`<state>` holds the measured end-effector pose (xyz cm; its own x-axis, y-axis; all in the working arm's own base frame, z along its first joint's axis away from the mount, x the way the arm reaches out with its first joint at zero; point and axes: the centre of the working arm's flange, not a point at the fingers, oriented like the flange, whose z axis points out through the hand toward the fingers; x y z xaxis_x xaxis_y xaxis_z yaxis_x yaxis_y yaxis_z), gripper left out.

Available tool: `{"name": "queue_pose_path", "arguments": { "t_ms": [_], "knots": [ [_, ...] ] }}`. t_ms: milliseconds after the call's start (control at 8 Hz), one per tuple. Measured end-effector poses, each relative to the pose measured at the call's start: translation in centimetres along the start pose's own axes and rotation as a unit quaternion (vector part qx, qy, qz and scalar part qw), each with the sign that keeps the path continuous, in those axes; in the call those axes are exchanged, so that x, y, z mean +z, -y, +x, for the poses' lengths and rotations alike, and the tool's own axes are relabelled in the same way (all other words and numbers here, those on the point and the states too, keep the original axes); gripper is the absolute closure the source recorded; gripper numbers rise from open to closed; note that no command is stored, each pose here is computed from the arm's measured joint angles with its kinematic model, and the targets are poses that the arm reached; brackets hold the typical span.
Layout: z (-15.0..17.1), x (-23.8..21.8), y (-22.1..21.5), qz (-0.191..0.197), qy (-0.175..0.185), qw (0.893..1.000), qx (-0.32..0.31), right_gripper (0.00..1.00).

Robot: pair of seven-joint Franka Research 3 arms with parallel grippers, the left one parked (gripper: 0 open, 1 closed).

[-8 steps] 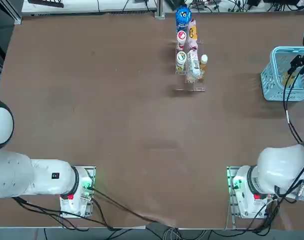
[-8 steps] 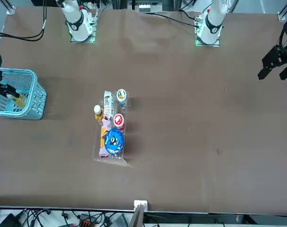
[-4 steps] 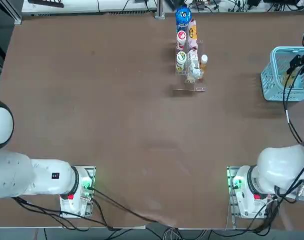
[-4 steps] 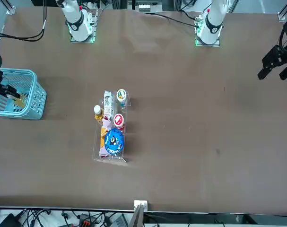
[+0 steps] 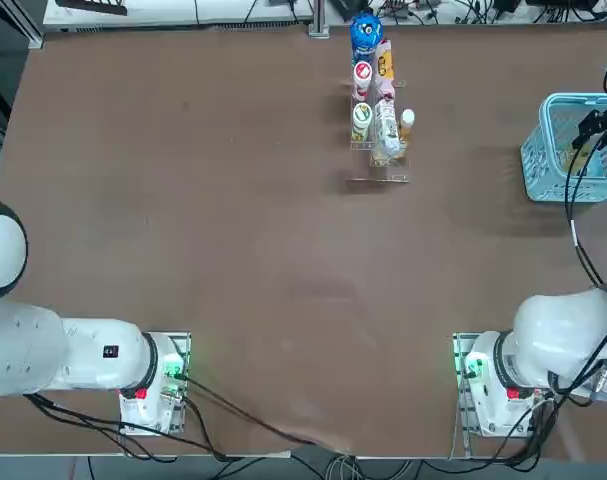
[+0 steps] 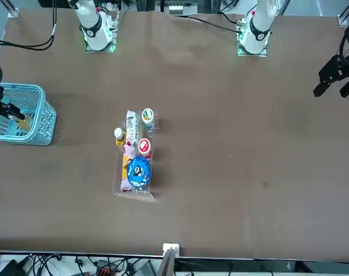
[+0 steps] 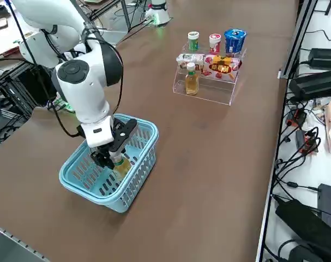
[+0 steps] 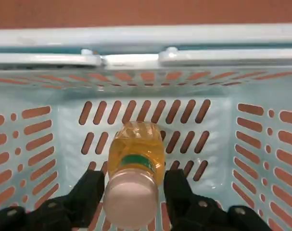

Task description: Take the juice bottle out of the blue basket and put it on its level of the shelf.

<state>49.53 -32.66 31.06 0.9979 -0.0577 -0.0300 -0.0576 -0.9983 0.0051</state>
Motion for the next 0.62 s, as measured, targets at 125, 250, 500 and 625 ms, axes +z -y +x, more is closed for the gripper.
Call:
{"name": "queue_pose_path", "arguments": {
  "t_ms": [125, 250, 500, 625],
  "knots": [
    [0.00, 0.00, 0.00, 0.000, 0.000, 1.000, 0.000, 0.33],
    [0.01, 0.00, 0.02, 0.000, 0.000, 1.000, 0.000, 0.37],
    [0.01, -0.06, 0.02, 0.000, -0.001, 1.000, -0.003, 0.45],
    [0.01, -0.06, 0.02, 0.000, -0.001, 1.000, -0.013, 0.45]
  ]
}}
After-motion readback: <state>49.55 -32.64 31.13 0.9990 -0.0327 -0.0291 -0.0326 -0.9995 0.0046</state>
